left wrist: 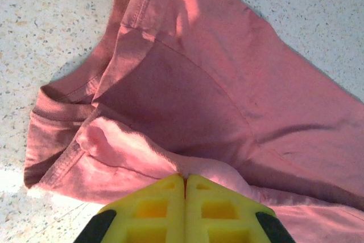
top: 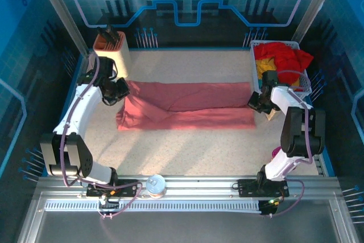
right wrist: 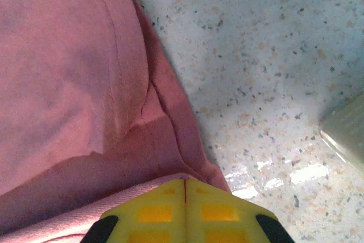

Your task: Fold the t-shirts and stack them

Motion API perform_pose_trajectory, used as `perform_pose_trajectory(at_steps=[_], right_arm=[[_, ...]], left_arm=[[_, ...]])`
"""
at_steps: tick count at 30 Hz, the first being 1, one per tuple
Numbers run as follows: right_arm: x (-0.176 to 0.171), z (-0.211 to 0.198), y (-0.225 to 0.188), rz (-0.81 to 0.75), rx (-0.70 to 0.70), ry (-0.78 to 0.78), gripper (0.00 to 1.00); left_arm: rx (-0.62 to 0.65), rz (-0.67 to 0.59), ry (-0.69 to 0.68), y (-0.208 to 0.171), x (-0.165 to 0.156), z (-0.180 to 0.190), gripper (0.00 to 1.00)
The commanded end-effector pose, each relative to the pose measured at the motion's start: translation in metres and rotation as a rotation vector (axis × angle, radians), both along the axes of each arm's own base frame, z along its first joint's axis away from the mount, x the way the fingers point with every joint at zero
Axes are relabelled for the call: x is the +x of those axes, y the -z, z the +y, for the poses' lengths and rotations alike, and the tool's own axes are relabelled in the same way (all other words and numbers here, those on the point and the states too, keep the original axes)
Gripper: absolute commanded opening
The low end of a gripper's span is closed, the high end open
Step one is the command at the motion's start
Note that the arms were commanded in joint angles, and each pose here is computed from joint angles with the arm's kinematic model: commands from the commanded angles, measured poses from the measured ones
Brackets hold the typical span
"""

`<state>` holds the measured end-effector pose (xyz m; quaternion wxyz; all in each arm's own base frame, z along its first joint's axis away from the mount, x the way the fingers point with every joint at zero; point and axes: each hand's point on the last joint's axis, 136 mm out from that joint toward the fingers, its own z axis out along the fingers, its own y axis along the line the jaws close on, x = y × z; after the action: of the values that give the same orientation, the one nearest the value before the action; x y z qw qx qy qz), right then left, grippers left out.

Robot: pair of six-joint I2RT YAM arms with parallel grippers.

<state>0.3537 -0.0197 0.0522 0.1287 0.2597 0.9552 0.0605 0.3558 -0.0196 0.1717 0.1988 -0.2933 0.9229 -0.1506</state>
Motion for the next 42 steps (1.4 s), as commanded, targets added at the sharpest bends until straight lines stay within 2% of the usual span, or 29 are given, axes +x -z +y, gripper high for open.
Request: perform_pose_trajectory(at_steps=[1, 6, 7, 9, 14, 15, 27, 35, 37, 40, 42], right_arm=[[0.008, -0.001, 0.0, 0.001, -0.028, -0.015, 0.0], [0.011, 0.003, 0.003, 0.005, -0.028, -0.025, 0.01], [0.011, 0.004, 0.002, 0.006, -0.028, -0.03, 0.06], [0.012, 0.006, -0.001, -0.008, -0.026, -0.037, 0.22], [0.017, 0.015, -0.012, -0.064, -0.013, -0.079, 0.48], [0.017, 0.016, -0.014, -0.07, -0.014, -0.085, 0.51], [0.004, 0.022, -0.02, -0.091, -0.006, -0.108, 0.52], [-0.005, 0.024, -0.014, -0.084, 0.009, -0.116, 0.52], [-0.007, 0.025, -0.013, -0.083, 0.013, -0.121, 0.52], [-0.01, 0.026, -0.014, -0.084, 0.015, -0.125, 0.52], [-0.012, 0.027, -0.016, -0.094, 0.02, -0.127, 0.52]], left_arm=[[0.004, -0.031, 0.021, -0.005, 0.013, 0.002, 0.0], [0.013, -0.012, 0.018, 0.006, 0.014, 0.004, 0.0], [0.013, -0.01, 0.018, 0.008, 0.014, 0.004, 0.0], [0.012, -0.004, 0.019, 0.011, 0.015, 0.004, 0.0], [-0.002, -0.001, 0.014, 0.016, 0.023, 0.003, 0.0], [-0.005, 0.001, 0.014, 0.017, 0.026, 0.002, 0.0], [-0.007, 0.03, 0.024, 0.04, 0.061, 0.003, 0.0], [0.021, 0.059, 0.032, 0.071, 0.092, 0.009, 0.0], [0.02, 0.075, 0.032, 0.08, 0.099, 0.014, 0.11], [0.007, 0.103, 0.04, 0.086, 0.101, 0.017, 0.4], [-0.008, 0.086, 0.039, 0.081, 0.097, 0.014, 0.52]])
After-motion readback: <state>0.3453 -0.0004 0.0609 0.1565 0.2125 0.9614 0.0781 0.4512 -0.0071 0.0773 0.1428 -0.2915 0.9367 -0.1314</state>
